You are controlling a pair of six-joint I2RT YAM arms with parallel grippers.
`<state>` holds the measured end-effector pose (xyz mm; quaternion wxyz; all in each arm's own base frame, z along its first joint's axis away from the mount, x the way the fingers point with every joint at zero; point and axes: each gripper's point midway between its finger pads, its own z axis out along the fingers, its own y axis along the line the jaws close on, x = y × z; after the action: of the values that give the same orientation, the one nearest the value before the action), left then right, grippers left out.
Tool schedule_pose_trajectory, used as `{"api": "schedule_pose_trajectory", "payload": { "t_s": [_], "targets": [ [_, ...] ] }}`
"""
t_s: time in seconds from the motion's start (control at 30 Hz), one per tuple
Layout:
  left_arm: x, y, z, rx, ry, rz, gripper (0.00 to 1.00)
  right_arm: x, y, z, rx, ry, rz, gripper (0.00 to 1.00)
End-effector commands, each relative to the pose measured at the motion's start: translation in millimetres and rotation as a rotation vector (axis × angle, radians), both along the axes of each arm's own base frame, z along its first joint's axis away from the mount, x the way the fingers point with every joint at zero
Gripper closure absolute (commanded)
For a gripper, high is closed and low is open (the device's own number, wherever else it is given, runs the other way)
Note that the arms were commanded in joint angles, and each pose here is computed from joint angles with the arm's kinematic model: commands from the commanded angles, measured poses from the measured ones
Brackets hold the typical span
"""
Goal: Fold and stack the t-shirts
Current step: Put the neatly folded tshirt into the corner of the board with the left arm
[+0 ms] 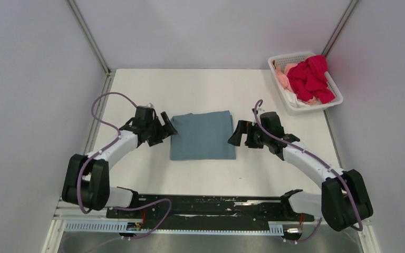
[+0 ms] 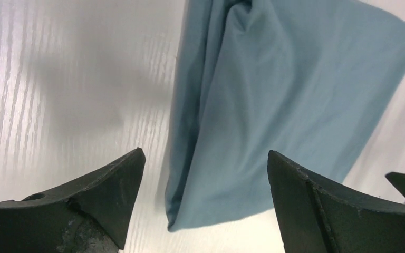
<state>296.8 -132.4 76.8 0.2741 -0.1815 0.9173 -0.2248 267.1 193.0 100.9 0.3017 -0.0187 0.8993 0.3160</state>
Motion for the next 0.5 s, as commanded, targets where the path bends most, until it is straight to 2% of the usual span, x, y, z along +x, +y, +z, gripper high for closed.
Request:
{"api": "schedule_pose_trajectory", "payload": {
  "t_s": [0.0, 0.03, 0.13, 0.2, 0.23, 0.27, 0.3, 0.33, 0.37, 0.4, 0.43, 0.47],
  "targets": [
    [20, -9, -17, 0.009, 0.059, -0.051, 0.11, 3, -12, -3, -0.061, 0.0, -0.035, 0.0],
    [21, -12, -20, 0.002, 0.071, -0.06, 0.18, 4, -13, -2, -0.066, -0.004, -0.039, 0.0],
    [23, -29, -39, -0.069, 0.115, -0.115, 0.27, 5, -16, -2, -0.08, -0.01, -0.048, 0.0],
    [22, -41, -48, -0.126, 0.136, -0.154, 0.39, 6, -18, -2, -0.084, -0.01, -0.056, 0.0],
    [22, -46, -55, -0.147, 0.162, -0.168, 0.48, 7, -19, -2, -0.085, -0.009, -0.059, 0.0],
    [24, -49, -57, -0.154, 0.165, -0.175, 0.54, 7, -20, -3, -0.085, -0.008, -0.065, 0.0],
    [28, -52, -62, -0.151, 0.178, -0.181, 0.66, 8, -20, -3, -0.087, -0.007, -0.07, 0.0],
    [28, -53, -65, -0.141, 0.192, -0.187, 0.71, 9, -22, -3, -0.09, -0.007, -0.076, 0.0],
    [37, -54, -67, -0.117, 0.186, -0.186, 0.84, 11, -23, -3, -0.092, -0.006, -0.086, 0.0],
    [36, -52, -71, -0.092, 0.211, -0.183, 0.92, 13, -25, -2, -0.095, -0.009, -0.095, 0.0],
    [50, -47, -72, -0.042, 0.2, -0.154, 0.99, 15, -28, -1, -0.098, -0.011, -0.106, 0.0],
    [51, -40, -74, -0.009, 0.223, -0.133, 1.0, 16, -31, -1, -0.101, -0.015, -0.111, 0.0]
  ]
}}
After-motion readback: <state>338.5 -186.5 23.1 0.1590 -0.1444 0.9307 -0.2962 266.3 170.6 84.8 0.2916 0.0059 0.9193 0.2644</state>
